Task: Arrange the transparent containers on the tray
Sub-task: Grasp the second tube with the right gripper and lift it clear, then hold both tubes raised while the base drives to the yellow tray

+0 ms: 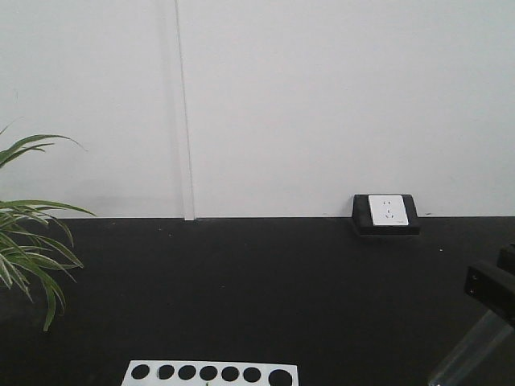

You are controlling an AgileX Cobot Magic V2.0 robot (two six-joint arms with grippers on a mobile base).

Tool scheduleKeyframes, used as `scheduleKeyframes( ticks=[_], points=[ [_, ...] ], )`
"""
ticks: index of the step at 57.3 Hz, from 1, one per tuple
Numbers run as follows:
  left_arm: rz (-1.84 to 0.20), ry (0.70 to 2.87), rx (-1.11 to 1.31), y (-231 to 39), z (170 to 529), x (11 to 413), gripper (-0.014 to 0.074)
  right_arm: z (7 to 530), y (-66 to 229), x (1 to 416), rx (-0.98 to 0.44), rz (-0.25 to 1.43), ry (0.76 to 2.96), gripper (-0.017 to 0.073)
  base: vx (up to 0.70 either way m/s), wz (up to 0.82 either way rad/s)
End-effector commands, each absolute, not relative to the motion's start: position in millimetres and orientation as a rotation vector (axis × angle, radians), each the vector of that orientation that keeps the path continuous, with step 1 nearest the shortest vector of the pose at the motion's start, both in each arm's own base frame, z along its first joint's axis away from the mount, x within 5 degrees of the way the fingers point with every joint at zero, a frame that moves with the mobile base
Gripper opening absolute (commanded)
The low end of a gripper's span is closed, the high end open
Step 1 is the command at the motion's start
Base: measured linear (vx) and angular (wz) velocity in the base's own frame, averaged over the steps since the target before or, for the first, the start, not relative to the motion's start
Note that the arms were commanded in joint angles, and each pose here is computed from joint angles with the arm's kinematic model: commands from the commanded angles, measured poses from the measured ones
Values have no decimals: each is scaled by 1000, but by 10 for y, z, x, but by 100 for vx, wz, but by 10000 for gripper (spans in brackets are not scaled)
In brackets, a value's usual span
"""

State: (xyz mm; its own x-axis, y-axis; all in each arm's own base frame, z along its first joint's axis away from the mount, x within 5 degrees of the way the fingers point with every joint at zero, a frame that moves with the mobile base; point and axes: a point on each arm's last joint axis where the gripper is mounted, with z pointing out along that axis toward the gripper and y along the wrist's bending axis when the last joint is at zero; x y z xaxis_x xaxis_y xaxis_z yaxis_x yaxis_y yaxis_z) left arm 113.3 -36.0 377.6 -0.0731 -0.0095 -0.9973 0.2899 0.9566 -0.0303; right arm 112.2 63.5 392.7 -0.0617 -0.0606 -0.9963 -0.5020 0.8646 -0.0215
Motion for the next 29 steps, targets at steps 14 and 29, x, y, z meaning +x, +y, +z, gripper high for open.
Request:
scheduleKeyframes(
  ticks=[14, 29],
  points=[
    [-280, 1523, 210, -369, 3956, 1113, 111, 4102, 611, 1110, -413, 380, 1493, 57, 0, 0],
    [-280, 1523, 210, -369, 3956, 1113, 111, 4102, 611, 1110, -413, 380, 1493, 57, -5, 0]
  ],
)
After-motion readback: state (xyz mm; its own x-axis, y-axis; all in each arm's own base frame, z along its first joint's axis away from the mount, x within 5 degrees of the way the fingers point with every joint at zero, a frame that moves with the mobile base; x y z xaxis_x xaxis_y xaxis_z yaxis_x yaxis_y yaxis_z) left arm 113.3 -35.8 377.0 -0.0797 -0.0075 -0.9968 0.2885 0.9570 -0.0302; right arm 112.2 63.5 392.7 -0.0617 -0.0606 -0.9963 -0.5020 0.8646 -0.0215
